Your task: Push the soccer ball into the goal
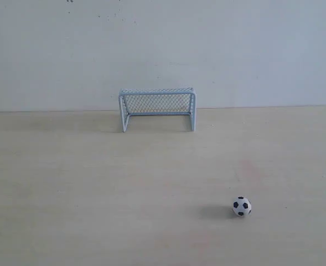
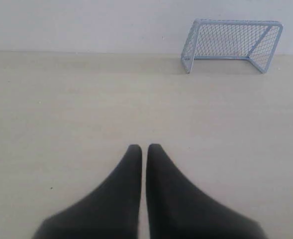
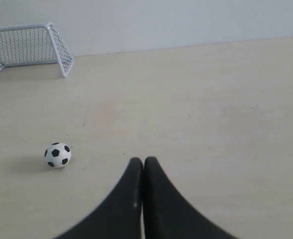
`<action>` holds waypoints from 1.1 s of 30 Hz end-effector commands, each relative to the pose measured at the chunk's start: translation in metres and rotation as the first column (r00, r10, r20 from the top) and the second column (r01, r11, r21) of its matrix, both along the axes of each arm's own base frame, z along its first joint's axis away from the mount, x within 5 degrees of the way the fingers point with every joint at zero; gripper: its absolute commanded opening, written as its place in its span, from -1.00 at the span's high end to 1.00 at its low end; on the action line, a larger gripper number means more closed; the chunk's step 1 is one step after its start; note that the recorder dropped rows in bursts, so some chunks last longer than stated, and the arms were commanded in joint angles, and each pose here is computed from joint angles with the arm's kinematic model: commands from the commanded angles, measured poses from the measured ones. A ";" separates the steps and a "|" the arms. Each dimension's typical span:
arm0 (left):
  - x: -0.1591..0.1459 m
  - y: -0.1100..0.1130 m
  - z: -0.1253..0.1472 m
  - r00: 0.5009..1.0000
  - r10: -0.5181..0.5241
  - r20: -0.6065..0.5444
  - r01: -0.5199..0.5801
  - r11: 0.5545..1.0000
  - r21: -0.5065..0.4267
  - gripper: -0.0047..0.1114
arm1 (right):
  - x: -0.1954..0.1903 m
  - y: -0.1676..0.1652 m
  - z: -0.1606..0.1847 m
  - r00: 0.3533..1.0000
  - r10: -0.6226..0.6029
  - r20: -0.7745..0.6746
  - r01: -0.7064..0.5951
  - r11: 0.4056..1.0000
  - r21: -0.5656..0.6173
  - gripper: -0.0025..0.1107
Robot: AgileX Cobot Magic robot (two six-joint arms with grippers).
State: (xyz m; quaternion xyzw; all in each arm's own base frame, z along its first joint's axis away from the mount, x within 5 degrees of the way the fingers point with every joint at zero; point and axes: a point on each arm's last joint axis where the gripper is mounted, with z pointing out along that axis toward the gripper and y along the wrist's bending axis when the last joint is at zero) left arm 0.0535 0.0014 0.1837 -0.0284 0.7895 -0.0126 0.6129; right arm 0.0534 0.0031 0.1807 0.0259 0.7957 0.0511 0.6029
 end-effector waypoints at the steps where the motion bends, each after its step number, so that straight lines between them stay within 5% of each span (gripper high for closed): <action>1: 0.000 0.000 -0.001 1.000 0.000 0.000 0.000 1.000 0.001 0.84 | 0.000 -0.001 0.002 1.000 -0.002 0.018 0.003 1.000 -0.025 0.96; 8: 0.000 0.000 -0.001 1.000 0.000 0.000 0.000 1.000 0.001 0.84 | 0.001 -0.002 0.007 0.996 -0.002 0.085 0.007 0.998 -0.069 0.96; 11: 0.000 0.000 -0.001 1.000 0.000 0.000 0.000 1.000 0.001 0.84 | 0.003 -0.001 0.030 0.943 0.005 0.331 0.015 0.998 -0.059 0.96; 15: 0.000 0.000 -0.001 1.000 0.000 0.000 0.000 1.000 0.001 0.84 | -0.005 0.000 0.063 0.760 0.005 0.650 0.013 1.000 -0.022 0.96; 17: 0.000 0.000 -0.001 1.000 0.000 0.000 0.000 1.000 0.001 0.84 | -0.016 0.000 0.080 0.610 -0.033 0.791 -0.077 0.992 0.101 0.96; 18: 0.000 0.000 -0.001 1.000 0.000 0.000 0.000 1.000 0.001 0.84 | -0.029 0.000 0.094 0.431 -0.051 0.901 -0.148 0.981 0.126 0.96; 19: 0.000 0.000 -0.001 1.000 0.000 0.000 0.000 1.000 0.001 0.84 | -0.035 0.000 0.098 0.359 -0.058 0.931 -0.177 0.976 0.129 0.96; 20: 0.000 0.000 -0.001 1.000 0.000 0.000 0.000 1.000 0.001 0.84 | -0.039 0.000 0.117 0.354 -0.066 0.933 -0.196 0.970 0.143 0.96; 22: 0.000 0.000 -0.001 1.000 0.000 0.000 0.000 1.000 0.001 0.84 | -0.045 -0.002 0.155 0.518 -0.063 0.853 -0.140 0.978 0.157 0.96; 26: 0.000 0.000 -0.001 1.000 0.000 0.000 0.000 1.000 0.001 0.84 | -0.019 -0.002 0.230 0.831 -0.001 0.557 0.040 0.997 -0.059 0.96; 27: 0.000 0.000 -0.001 1.000 0.000 0.000 0.000 1.000 0.001 0.84 | 0.002 -0.002 0.240 0.928 0.021 0.373 0.043 0.986 -0.163 0.96; 30: 0.000 0.000 -0.001 1.000 0.000 0.000 0.000 1.000 0.001 0.84 | 0.054 -0.001 0.240 0.994 0.110 0.000 -0.095 0.860 -0.501 0.96; 31: 0.000 0.000 -0.001 1.000 0.000 0.000 0.000 1.000 0.001 0.84 | 0.075 0.000 0.232 0.979 0.153 -0.136 -0.204 0.761 -0.616 0.96; 33: 0.000 0.000 -0.001 1.000 0.000 0.000 0.000 1.000 0.001 0.84 | 0.097 0.001 0.219 0.955 0.171 -0.243 -0.291 0.700 -0.652 0.96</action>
